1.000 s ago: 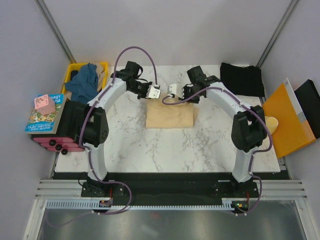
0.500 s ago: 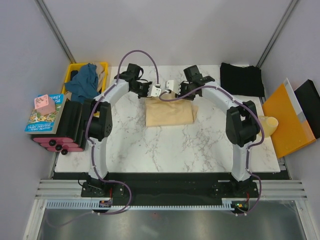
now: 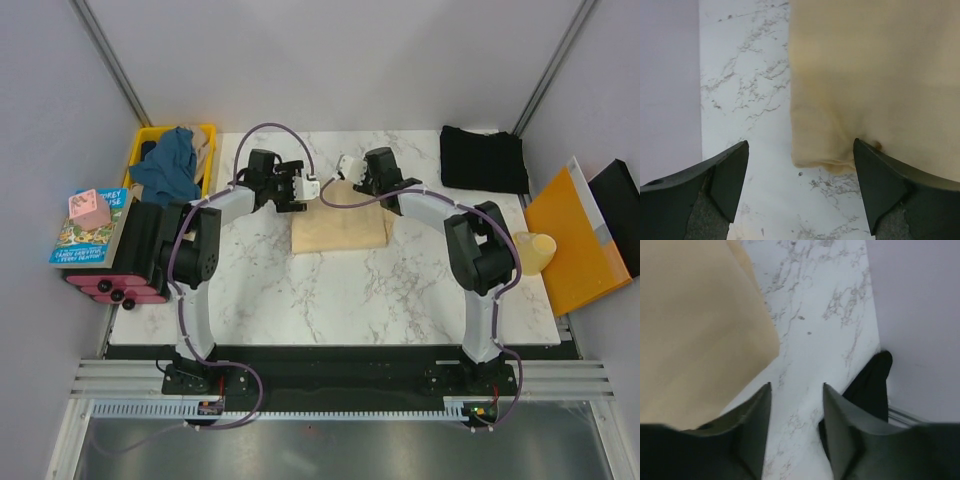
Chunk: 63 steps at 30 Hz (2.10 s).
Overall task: Fold and stack the t-shirts
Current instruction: Fold the tshirt
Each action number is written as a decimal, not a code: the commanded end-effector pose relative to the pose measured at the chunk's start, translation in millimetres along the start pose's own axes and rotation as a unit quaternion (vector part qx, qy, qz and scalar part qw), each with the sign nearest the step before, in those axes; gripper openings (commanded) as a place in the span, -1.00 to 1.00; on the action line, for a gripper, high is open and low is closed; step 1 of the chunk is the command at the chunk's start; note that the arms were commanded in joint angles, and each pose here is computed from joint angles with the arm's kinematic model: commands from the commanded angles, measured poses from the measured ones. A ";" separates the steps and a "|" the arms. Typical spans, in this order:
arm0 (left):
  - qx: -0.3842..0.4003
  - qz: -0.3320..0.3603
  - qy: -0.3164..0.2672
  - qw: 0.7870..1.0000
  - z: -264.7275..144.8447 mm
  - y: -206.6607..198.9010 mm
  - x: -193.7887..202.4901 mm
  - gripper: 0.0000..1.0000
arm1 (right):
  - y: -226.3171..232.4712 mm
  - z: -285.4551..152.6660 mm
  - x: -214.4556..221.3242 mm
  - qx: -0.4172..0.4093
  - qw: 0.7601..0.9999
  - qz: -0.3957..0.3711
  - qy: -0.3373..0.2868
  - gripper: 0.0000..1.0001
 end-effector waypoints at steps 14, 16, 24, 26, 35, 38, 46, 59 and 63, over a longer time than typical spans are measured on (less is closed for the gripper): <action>-0.019 0.026 -0.101 0.994 -45.6 18.2 -68.3 -0.96 | -25.1 -15.3 -2.1 -0.211 0.939 0.262 -0.069 -0.34; 0.030 0.042 -0.056 0.997 -32.8 -0.9 -64.5 -0.96 | -28.6 -11.5 11.6 -0.298 0.893 0.325 -0.091 -0.04; 0.081 0.052 -0.064 0.993 -1.8 -22.7 -64.2 -0.96 | -21.7 -17.7 49.4 -0.430 0.779 0.424 -0.170 -0.03; 0.087 0.065 -0.048 0.993 5.3 -27.7 -60.5 -0.96 | -19.0 -16.4 52.6 -0.454 0.753 0.438 -0.186 -0.07; 0.057 0.087 0.029 0.994 18.1 -15.4 -43.0 -0.96 | -5.7 -0.8 50.1 -0.520 0.680 0.469 -0.220 -0.04; 0.064 0.096 0.050 0.992 18.0 -19.7 -36.6 -0.96 | 0.6 7.4 57.1 -0.514 0.686 0.475 -0.200 -0.01; 0.061 0.104 0.046 0.992 11.4 -18.9 -46.0 -0.96 | 22.3 29.6 77.3 -0.509 0.692 0.490 -0.152 0.00; 0.010 0.145 -0.022 0.989 -7.9 12.2 -115.9 -0.96 | -2.9 -17.9 115.8 -0.487 0.697 0.511 -0.126 0.29; 0.016 0.166 -0.058 0.984 3.4 9.6 -139.9 -0.96 | 27.8 -24.0 134.0 -0.532 0.654 0.530 -0.098 0.44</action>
Point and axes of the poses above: each gripper's point midway between its finger pads, its own z axis out along the fingers, its own y axis along the line the jaws close on, x = y × z, the point moved 9 cm from there along -z, back along the fingers, and after that the axes turned 3 degrees about -z, right-handed, at the moved point
